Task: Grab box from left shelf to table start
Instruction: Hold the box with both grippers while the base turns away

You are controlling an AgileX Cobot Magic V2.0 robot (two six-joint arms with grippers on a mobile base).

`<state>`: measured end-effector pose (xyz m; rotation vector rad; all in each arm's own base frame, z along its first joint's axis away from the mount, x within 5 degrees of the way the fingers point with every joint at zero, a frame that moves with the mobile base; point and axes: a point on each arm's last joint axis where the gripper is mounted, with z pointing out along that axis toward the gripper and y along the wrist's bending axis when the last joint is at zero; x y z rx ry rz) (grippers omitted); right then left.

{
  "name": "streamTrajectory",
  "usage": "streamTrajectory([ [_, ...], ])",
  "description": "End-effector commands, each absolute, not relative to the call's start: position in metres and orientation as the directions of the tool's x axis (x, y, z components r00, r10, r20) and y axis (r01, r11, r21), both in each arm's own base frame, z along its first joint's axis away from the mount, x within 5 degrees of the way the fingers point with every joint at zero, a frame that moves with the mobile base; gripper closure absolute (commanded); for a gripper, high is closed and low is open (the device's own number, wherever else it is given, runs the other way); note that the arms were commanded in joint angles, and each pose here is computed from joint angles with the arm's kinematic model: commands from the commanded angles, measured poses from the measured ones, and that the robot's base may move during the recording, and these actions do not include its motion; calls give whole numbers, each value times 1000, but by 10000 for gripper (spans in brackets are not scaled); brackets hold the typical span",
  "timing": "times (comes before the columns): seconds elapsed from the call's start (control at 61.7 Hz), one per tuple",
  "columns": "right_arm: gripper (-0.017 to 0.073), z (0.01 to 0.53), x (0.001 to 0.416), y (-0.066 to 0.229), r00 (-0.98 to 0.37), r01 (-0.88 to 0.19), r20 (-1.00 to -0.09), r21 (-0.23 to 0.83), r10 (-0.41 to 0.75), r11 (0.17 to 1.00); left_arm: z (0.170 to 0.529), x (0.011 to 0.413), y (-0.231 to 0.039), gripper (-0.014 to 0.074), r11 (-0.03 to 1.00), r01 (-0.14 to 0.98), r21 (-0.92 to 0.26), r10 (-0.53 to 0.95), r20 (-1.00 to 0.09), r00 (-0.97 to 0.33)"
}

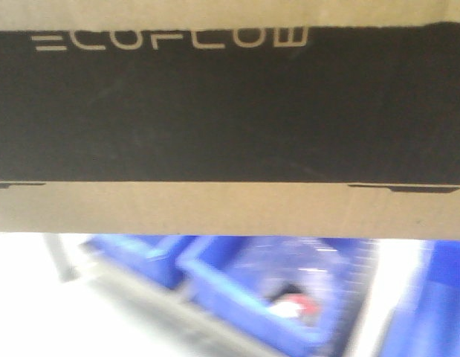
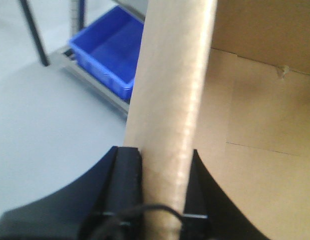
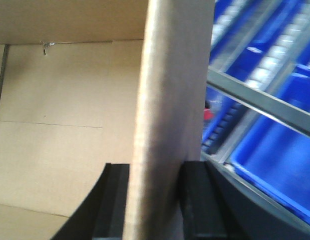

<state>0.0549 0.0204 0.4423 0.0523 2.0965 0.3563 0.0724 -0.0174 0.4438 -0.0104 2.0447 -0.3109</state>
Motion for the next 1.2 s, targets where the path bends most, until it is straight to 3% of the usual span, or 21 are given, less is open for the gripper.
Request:
streamTrajectory([
  [0.0, 533, 455, 58, 12, -424, -52, -891, 204, 164, 977, 474, 66, -17, 679, 929, 179, -325, -272, -924, -267],
  [1.184, 533, 455, 58, 12, -424, -52, -891, 204, 164, 977, 475, 66, -16, 679, 931, 177, -320, -269, -927, -262],
])
